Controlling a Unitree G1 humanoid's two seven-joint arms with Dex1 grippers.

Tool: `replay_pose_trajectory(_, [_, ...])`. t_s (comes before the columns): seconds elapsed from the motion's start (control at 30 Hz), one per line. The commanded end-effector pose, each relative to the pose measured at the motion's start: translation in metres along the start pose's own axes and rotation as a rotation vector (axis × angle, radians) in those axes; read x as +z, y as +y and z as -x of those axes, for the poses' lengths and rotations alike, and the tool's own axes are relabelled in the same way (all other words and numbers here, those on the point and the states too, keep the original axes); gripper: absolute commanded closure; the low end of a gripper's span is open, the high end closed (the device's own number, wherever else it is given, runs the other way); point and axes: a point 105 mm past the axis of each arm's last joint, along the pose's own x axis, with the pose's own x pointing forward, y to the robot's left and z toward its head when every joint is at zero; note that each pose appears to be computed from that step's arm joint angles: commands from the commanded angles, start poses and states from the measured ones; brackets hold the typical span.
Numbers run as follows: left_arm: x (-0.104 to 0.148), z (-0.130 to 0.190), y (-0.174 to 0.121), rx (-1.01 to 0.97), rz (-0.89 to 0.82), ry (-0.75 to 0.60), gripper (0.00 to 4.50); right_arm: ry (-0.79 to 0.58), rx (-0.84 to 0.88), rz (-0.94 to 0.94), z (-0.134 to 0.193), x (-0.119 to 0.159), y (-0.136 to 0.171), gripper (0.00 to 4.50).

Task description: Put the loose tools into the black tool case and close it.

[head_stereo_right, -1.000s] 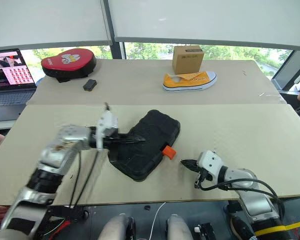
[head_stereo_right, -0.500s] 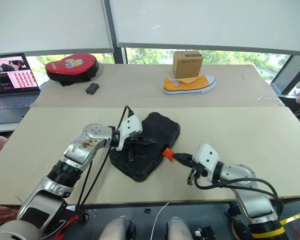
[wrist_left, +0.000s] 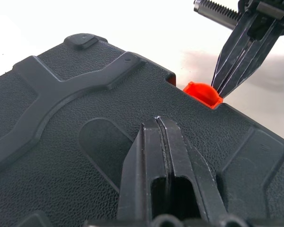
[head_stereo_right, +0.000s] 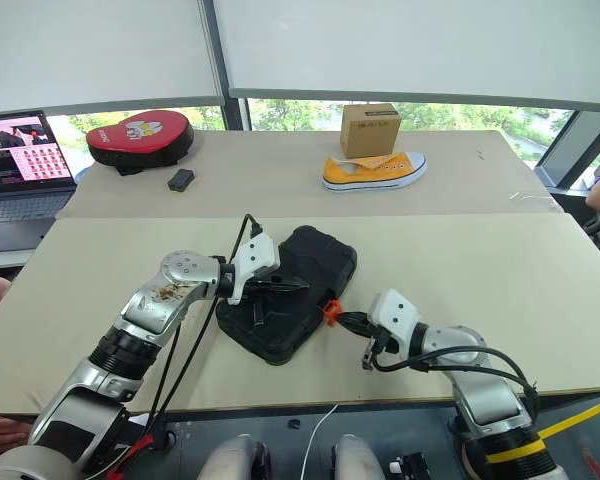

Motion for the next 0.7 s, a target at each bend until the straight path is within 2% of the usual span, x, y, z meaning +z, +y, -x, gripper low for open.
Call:
replay_pose_trajectory(0.03, [-0.057,0.003,-0.012,-0.008,0.15,0.18,4.5,-0.042,0.005,0.04,-0.001,0.011,-0.001,4.46])
replay_pose_trajectory(0.2, [-0.057,0.004,-0.013,-0.012,0.151,0.18,4.5,0.07,0.015,-0.026,0.003,-0.009,0.004,4.46])
replay_pose_trajectory(0.33, [-0.057,0.003,-0.012,-0.012,0.149,0.18,4.5,0.087,0.01,-0.032,-0.004,-0.016,0.005,4.46])
replay_pose_trajectory(0.5, [-0.056,0.003,-0.011,-0.011,0.148,0.179,4.5,0.042,-0.001,-0.029,-0.015,-0.012,0.002,4.46])
replay_pose_trajectory(0.7, [-0.059,0.003,-0.012,-0.022,0.152,0.189,4.5,-0.109,-0.043,-0.028,-0.022,0.003,-0.002,4.46])
